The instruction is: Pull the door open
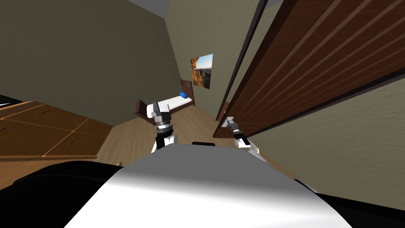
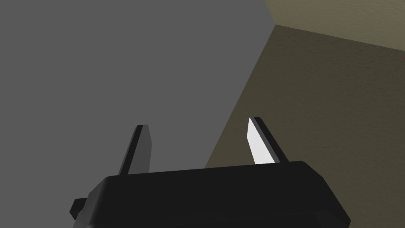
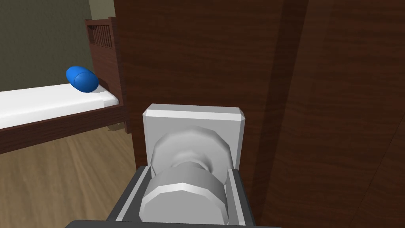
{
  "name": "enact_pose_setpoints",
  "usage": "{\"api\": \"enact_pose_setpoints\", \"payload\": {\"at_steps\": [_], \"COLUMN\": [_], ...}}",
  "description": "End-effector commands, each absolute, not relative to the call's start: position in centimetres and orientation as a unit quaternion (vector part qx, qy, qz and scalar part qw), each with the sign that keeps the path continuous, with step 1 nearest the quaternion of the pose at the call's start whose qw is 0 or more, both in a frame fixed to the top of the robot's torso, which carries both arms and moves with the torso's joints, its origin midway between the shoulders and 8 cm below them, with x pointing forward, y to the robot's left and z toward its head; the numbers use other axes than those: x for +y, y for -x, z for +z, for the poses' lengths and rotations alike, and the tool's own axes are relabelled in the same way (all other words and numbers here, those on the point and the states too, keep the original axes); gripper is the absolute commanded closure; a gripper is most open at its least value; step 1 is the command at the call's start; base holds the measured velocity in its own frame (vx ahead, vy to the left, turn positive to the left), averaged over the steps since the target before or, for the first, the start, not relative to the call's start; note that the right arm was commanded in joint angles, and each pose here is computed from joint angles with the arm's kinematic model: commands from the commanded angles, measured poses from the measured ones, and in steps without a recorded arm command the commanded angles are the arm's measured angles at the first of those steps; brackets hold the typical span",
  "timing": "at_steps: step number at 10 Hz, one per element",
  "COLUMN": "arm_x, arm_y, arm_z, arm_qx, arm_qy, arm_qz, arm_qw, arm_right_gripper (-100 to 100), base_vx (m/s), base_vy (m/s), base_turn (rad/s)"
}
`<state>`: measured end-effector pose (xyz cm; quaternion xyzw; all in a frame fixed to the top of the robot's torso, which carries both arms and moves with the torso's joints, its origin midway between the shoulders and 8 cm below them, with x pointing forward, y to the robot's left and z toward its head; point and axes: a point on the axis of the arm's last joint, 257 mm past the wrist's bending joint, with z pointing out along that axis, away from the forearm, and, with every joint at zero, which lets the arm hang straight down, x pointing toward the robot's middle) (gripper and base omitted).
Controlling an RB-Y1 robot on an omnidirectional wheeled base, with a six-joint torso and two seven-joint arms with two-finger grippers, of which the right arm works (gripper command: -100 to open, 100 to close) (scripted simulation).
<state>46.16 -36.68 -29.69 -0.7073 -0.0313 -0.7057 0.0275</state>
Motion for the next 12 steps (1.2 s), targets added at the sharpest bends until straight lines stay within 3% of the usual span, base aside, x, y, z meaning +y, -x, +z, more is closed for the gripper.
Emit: {"api": "enact_pose_setpoints", "payload": {"at_steps": [1,12], "arm_x": [-36.6,-36.5], "arm_y": [-45.7,-42.6], "arm_z": [-29.7,-29.7], "arm_qx": [-0.035,-0.072], "arm_qy": [0.707,0.704], "arm_qz": [-0.706,-0.703], "arm_qw": [0.033,0.07], "arm_right_gripper": [100,100], "base_vx": [-0.182,-0.171], "base_vy": [-0.093,-0.084], "base_turn": [0.107,0.103]}}
